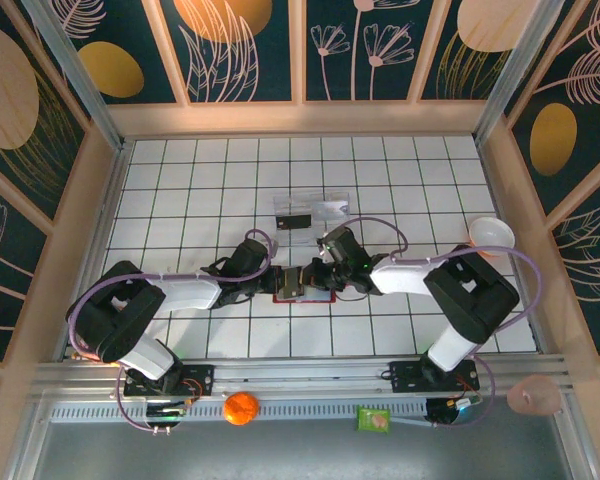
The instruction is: Take the credit cards out of the card holder
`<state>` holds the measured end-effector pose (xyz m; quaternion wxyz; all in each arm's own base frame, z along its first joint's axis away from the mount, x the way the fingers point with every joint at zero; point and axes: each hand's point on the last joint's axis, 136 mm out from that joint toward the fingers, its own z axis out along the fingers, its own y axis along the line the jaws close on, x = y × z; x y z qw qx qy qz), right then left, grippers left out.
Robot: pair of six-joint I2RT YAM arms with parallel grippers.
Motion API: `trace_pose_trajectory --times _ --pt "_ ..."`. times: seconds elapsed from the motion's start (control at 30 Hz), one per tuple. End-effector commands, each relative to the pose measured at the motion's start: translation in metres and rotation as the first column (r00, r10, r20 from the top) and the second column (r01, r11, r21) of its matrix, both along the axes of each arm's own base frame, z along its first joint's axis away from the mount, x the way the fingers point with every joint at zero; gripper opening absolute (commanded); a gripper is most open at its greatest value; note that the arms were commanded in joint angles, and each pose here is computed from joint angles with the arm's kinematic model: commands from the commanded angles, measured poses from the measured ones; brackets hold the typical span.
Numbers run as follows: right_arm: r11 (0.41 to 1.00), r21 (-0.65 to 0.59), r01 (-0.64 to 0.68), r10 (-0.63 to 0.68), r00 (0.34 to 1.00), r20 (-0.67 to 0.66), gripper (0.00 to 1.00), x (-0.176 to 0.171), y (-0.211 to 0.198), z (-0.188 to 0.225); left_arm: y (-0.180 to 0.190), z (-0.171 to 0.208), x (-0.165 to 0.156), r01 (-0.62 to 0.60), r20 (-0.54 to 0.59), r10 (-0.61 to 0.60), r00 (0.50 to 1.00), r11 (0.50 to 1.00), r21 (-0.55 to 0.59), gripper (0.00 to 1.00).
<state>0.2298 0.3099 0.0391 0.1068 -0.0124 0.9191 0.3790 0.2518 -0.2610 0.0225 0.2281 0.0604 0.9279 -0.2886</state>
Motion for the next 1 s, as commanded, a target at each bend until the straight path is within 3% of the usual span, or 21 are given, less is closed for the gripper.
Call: trace_pose_trajectory --times 0.0,0.37,0.5,0.67,0.8,0.87,0.97 --pt "0.998 -0.062 0.013 -0.015 0.999 -0.029 0.00 -0.009 -0.019 -0.006 0.017 -0.030 -0.022 0.008 -0.110 0.002 0.994 0.996 0.091 0.00" --pt "0.984 -0.160 0.080 -0.073 0.996 0.045 0.00 -0.008 -0.062 0.003 0.012 -0.020 -0.019 0.007 -0.095 -0.001 0.995 0.998 0.061 0.00" --pt "0.989 -0.133 0.069 -0.050 0.988 0.147 0.00 0.000 -0.064 0.026 -0.002 0.009 -0.010 0.022 -0.029 -0.022 0.999 1.000 -0.022 0.01" --pt "1.000 -0.008 0.018 -0.015 0.952 0.304 0.00 0.013 -0.056 0.077 -0.019 0.073 -0.001 0.104 0.136 -0.080 0.987 0.979 -0.174 0.24" --pt "0.993 0.113 -0.023 -0.025 0.914 0.405 0.00 0.020 -0.048 0.117 -0.014 0.113 0.003 0.142 0.231 -0.061 0.971 0.926 -0.350 0.41" --pt "0.982 0.184 -0.047 -0.040 0.896 0.441 0.00 0.021 -0.044 0.135 -0.012 0.136 0.000 0.176 0.270 -0.046 0.962 0.858 -0.482 0.45" --pt "0.947 0.307 -0.092 -0.074 0.870 0.487 0.00 0.019 -0.037 0.163 -0.016 0.171 -0.009 0.264 0.346 -0.055 0.937 0.759 -0.595 0.48"
